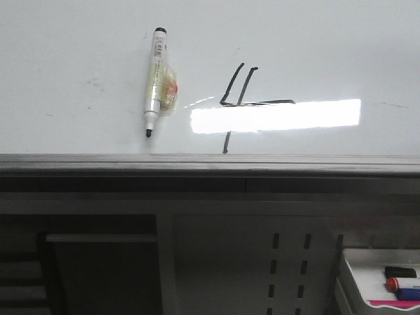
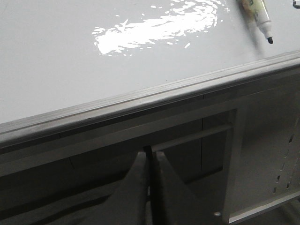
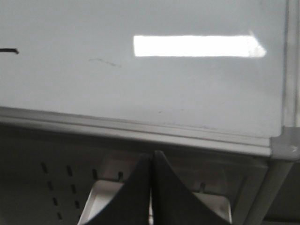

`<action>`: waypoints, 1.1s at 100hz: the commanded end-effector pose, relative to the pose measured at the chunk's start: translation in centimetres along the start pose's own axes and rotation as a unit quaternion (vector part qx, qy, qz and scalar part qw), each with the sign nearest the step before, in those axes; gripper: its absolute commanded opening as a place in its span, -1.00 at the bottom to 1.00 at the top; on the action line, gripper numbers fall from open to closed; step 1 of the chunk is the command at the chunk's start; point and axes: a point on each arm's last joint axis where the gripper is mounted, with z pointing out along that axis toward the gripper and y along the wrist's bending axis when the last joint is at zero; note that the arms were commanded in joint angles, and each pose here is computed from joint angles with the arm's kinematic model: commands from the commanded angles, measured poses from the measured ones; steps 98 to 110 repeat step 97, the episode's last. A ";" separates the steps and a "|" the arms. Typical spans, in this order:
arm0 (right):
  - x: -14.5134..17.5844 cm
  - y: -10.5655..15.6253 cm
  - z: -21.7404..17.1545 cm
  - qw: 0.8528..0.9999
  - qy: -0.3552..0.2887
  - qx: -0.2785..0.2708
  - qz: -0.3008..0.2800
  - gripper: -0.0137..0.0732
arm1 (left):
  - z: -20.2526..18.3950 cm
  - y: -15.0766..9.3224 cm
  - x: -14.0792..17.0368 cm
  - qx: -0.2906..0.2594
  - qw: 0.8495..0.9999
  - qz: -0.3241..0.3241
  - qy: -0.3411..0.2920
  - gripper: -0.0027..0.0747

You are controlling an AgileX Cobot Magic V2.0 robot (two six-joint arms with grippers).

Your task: Write number 4 on whiteboard

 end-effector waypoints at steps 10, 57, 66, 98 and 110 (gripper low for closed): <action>1.0 -0.4 -0.8 0.999 0.006 0.036 -0.035 -0.83 | 0.2 0.0 0.6 -0.007 1.000 -0.008 -0.020 -0.98; 1.9 -0.5 -1.5 0.998 0.035 0.045 -0.034 -0.83 | 0.2 0.0 0.6 -0.007 1.000 -0.008 -0.020 -0.98; 1.9 -0.5 -1.5 0.998 0.035 0.045 -0.034 -0.83 | 0.2 0.0 0.6 -0.007 1.000 -0.008 -0.020 -0.98; 1.9 -0.5 -1.5 0.998 0.036 0.045 -0.034 -0.83 | 0.2 0.0 0.6 -0.007 1.000 -0.008 -0.020 -0.98; 1.9 -0.5 -1.5 0.998 0.036 0.045 -0.034 -0.83 | 0.2 0.0 0.6 -0.007 1.000 -0.008 -0.020 -0.98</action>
